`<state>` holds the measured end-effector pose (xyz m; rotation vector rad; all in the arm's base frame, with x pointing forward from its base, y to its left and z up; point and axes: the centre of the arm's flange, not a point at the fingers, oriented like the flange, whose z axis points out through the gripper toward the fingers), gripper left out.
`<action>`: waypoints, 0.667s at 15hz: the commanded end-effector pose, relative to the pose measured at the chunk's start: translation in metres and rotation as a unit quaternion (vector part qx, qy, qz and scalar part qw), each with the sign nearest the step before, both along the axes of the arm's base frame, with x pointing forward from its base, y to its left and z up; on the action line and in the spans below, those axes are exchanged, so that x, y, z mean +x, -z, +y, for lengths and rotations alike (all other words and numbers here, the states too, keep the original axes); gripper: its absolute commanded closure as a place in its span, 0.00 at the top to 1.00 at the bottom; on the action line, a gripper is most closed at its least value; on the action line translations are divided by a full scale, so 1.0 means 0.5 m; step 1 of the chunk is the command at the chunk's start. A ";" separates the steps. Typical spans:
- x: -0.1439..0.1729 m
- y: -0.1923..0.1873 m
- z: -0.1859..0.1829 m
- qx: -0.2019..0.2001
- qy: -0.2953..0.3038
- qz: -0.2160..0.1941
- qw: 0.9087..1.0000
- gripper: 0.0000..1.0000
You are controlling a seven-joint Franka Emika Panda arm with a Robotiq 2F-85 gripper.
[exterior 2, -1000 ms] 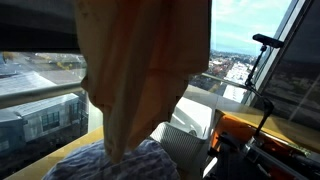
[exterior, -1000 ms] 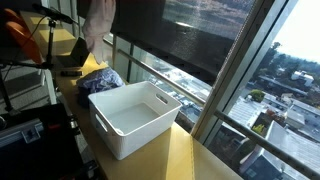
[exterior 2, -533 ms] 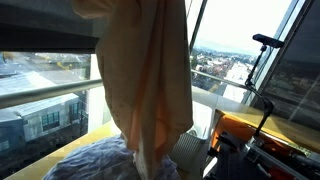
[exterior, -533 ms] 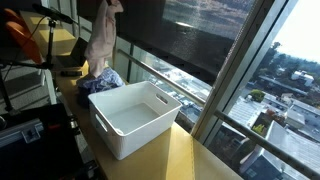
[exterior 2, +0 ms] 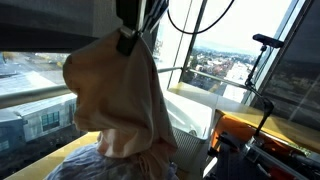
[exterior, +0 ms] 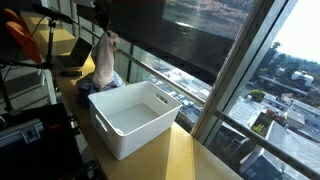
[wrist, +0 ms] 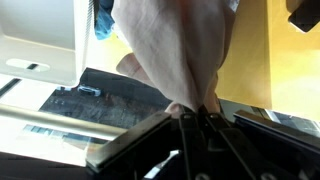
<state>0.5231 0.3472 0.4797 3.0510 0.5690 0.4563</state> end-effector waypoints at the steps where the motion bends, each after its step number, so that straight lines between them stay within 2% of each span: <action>1: 0.024 0.066 0.016 -0.001 0.006 0.020 1.000 0.02; 3: 0.029 0.100 0.029 -0.010 0.004 0.033 0.999 0.02; 4: 0.026 0.111 0.035 -0.012 0.003 0.039 0.999 0.06; 5: 0.022 0.118 0.039 -0.015 0.005 0.045 0.999 0.31; 6: 0.019 0.121 0.039 -0.018 0.009 0.050 0.999 0.32; 7: 0.016 0.117 0.030 -0.021 0.015 0.053 0.998 0.37; 10: 0.018 0.078 -0.024 -0.027 0.040 0.055 0.997 0.60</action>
